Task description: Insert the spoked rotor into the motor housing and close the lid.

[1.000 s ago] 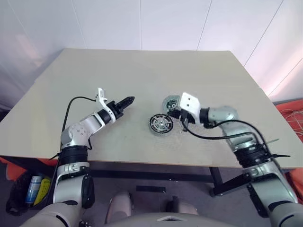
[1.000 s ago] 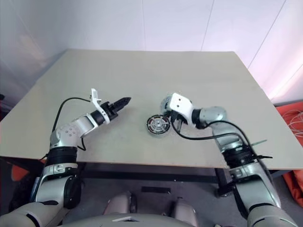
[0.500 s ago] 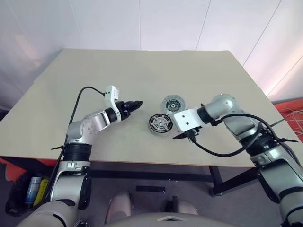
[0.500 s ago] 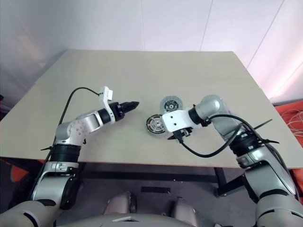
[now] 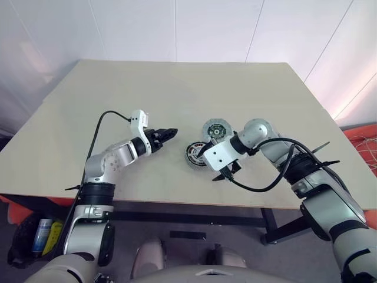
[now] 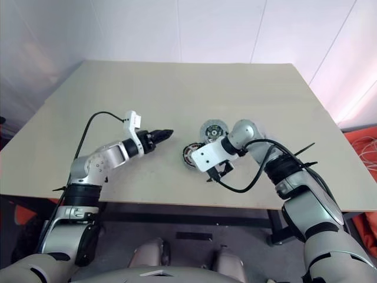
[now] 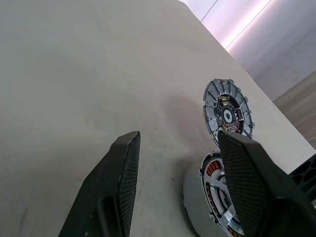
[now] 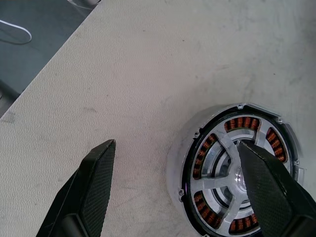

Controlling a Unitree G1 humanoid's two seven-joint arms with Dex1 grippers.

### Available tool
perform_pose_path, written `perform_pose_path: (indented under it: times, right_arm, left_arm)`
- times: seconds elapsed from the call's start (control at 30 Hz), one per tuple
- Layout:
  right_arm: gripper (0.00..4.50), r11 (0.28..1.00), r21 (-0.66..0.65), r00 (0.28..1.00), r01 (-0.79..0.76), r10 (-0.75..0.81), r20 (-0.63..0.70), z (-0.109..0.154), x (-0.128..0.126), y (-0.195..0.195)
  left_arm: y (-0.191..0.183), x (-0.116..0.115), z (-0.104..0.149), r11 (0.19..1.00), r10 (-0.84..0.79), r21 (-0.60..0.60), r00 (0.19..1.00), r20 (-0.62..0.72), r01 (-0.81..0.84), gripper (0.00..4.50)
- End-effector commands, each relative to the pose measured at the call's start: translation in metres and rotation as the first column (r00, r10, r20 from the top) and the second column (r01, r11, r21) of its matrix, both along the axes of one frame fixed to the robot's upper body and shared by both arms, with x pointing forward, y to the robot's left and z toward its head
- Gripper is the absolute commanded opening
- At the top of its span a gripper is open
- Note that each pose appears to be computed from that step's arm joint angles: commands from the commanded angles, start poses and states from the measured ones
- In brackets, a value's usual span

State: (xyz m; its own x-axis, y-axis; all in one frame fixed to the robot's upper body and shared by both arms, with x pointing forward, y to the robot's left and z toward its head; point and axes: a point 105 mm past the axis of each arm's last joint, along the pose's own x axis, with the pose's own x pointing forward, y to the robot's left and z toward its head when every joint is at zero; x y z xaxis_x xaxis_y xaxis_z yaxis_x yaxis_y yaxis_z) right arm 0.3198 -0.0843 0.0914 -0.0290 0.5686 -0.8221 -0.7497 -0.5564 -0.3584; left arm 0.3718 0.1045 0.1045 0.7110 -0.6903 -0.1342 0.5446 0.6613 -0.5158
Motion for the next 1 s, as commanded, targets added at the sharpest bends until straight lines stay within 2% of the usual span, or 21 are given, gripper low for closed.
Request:
perform_pose_path:
  times: [0.03, 0.4, 0.73, 1.0]
  right_arm:
    - [4.43, 1.000, 0.001, 1.000, -0.016, 0.016, 0.014, 0.004, 0.000, -0.001]
    - [4.43, 0.999, -0.032, 1.000, 0.030, -0.030, -0.002, -0.011, 0.002, -0.012]
    - [4.43, 0.996, -0.034, 0.997, 0.080, -0.079, 0.017, -0.010, 0.014, -0.020]
    - [4.43, 0.997, -0.026, 0.997, 0.075, -0.075, 0.001, -0.012, 0.007, -0.024]
  left_arm:
    - [0.005, 0.003, 0.016, 1.000, 0.022, -0.004, 0.997, 0.069, -0.022, 2.65]
    - [0.003, 0.003, 0.017, 1.000, 0.018, 0.001, 0.997, 0.072, -0.018, 2.65]
    - [0.002, 0.002, 0.014, 1.000, 0.017, 0.002, 0.998, 0.065, -0.017, 2.65]
    - [0.004, 0.003, 0.014, 1.000, 0.028, 0.001, 0.998, 0.064, -0.028, 2.65]
